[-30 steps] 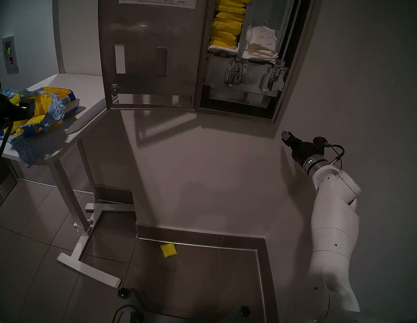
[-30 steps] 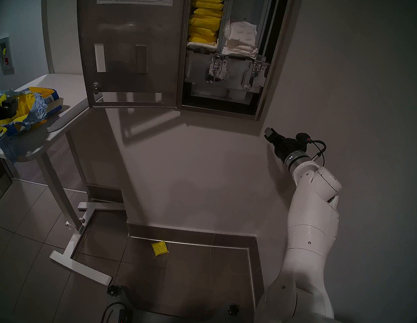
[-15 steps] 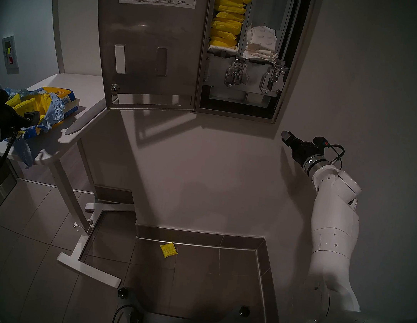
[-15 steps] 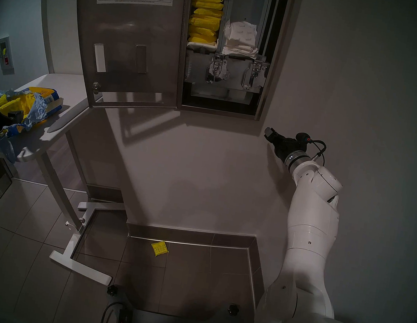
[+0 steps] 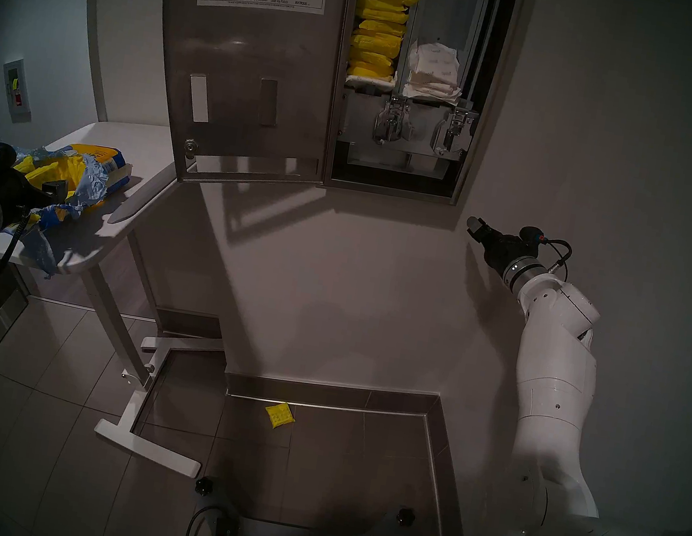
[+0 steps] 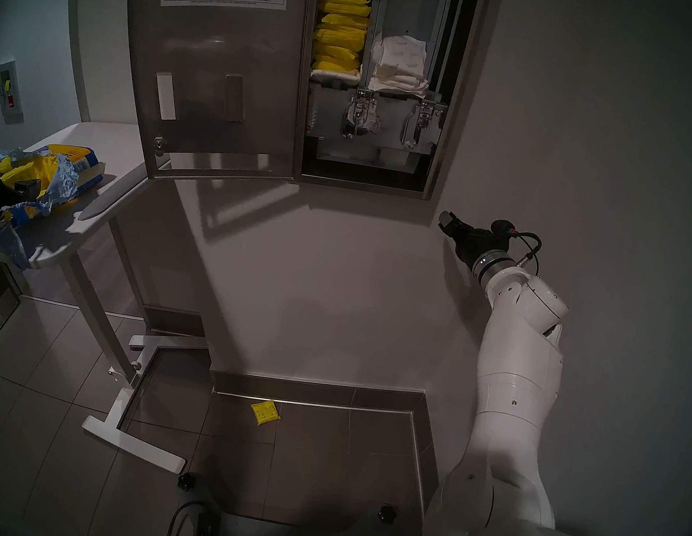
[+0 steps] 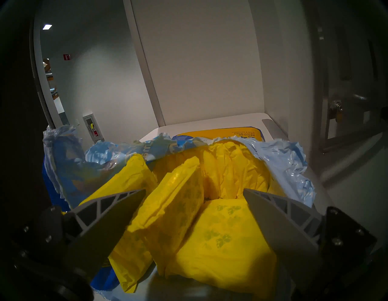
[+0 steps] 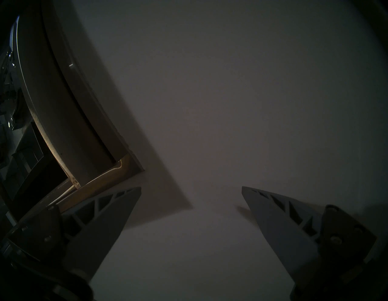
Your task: Open the dispenser door, put the pads inside, close the door
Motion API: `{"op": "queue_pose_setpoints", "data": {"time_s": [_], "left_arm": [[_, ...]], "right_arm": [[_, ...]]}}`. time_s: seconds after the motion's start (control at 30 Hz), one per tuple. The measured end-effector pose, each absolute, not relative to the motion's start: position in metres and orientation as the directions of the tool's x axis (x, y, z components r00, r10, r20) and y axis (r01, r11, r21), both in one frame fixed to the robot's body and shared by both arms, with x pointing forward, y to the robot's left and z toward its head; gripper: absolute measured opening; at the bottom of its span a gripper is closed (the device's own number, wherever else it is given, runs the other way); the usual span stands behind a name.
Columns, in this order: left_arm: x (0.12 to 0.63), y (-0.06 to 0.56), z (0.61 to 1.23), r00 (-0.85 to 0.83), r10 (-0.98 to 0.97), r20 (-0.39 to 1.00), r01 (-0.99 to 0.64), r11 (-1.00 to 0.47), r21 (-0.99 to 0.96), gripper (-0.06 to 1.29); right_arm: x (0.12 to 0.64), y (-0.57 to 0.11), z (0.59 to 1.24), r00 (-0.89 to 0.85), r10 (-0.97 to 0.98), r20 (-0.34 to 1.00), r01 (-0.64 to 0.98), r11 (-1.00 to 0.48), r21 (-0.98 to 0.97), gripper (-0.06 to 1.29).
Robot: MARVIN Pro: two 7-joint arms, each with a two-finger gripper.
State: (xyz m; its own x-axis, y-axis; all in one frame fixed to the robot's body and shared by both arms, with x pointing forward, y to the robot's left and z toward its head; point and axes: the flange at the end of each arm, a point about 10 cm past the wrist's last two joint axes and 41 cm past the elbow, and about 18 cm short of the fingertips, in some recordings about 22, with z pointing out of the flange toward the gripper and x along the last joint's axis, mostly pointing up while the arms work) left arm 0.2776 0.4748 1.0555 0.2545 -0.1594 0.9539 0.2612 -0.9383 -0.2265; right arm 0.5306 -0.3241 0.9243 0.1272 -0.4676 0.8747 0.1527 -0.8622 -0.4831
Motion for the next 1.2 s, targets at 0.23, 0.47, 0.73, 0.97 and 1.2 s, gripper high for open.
{"op": "queue_pose_setpoints", "data": {"time_s": [0.23, 0.47, 0.73, 0.97, 1.2], "left_arm": [[0.275, 0.475, 1.057, 0.256, -0.161, 0.953, 0.260, -0.938, -0.228, 1.25], [0.268, 0.472, 1.057, 0.282, -0.150, 0.948, 0.255, -0.941, -0.224, 1.10], [0.258, 0.472, 1.050, 0.322, -0.124, 0.939, 0.264, -0.940, -0.215, 1.21], [0.248, 0.475, 1.044, 0.337, -0.105, 0.936, 0.292, -0.933, -0.210, 1.21], [0.243, 0.479, 1.042, 0.340, -0.097, 0.936, 0.316, -0.925, -0.211, 1.17]], "right_arm": [[0.531, -0.324, 0.924, 0.127, -0.468, 0.875, 0.153, -0.862, -0.483, 1.24], [0.531, -0.324, 0.925, 0.126, -0.467, 0.875, 0.154, -0.862, -0.483, 1.24], [0.531, -0.324, 0.925, 0.126, -0.467, 0.875, 0.154, -0.862, -0.483, 1.24], [0.531, -0.324, 0.925, 0.126, -0.467, 0.875, 0.155, -0.862, -0.482, 1.24], [0.531, -0.324, 0.925, 0.125, -0.467, 0.875, 0.155, -0.862, -0.483, 1.24]]}}
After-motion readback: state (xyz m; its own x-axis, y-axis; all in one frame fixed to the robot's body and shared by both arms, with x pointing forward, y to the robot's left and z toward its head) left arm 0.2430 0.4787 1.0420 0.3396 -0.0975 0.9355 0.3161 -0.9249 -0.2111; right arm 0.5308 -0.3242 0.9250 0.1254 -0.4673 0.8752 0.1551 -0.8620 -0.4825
